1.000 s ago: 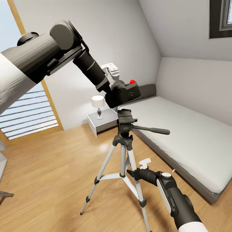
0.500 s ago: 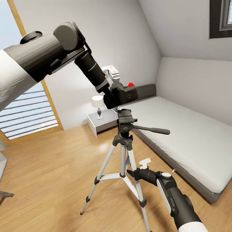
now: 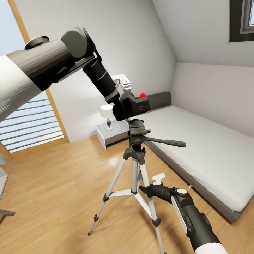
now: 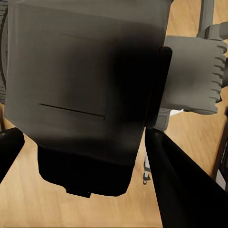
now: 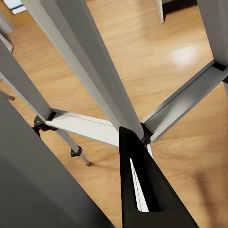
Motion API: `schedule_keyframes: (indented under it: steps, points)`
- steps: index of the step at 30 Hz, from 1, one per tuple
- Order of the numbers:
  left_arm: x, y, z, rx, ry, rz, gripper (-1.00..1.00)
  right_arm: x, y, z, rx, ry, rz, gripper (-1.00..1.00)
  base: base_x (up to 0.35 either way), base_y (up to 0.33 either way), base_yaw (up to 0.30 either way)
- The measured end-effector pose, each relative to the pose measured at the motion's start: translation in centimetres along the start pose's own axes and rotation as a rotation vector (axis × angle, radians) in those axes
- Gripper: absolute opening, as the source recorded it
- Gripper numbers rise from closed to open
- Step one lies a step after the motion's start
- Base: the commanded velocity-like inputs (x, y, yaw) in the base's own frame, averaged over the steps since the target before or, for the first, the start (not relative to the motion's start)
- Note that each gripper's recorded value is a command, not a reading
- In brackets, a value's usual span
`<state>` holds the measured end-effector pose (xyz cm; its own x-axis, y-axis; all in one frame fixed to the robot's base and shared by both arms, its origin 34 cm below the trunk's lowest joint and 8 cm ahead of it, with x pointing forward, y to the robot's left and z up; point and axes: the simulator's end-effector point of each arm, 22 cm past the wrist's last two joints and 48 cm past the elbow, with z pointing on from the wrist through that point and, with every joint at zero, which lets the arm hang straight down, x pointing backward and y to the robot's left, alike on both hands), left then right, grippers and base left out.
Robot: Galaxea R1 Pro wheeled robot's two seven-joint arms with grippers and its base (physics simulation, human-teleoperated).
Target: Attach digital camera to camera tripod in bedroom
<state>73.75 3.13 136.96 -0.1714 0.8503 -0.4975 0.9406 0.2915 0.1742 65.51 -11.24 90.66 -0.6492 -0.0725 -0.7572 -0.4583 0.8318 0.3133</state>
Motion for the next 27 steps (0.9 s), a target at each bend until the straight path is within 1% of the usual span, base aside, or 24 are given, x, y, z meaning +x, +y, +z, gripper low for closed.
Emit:
schedule_keyframes:
  steps: [14,20,24,26,27]
  points:
    - [-0.2,-0.1,0.2,0.004,0.001,0.000,-1.00,0.0,0.0,0.0,0.001,-0.001,0.000,-1.00,0.000,0.000,0.000]
    - [-0.4,0.0,0.3,0.005,0.001,-0.008,-1.00,0.0,0.0,0.0,0.001,-0.001,-0.001,-1.00,0.000,0.000,0.000]
    - [-1.3,-0.5,1.1,0.016,0.005,-0.010,-1.00,0.0,0.0,0.0,0.001,-0.001,-0.001,-1.00,0.000,0.000,0.000]
    - [-1.9,-0.6,1.7,0.022,0.007,-0.022,-1.00,0.0,0.0,0.0,0.001,-0.001,0.000,-1.00,0.000,0.000,0.000]
    - [-2.1,-0.7,1.7,0.025,0.006,-0.021,-1.00,0.0,0.0,0.0,0.001,0.000,0.000,-1.00,0.000,0.000,0.000]
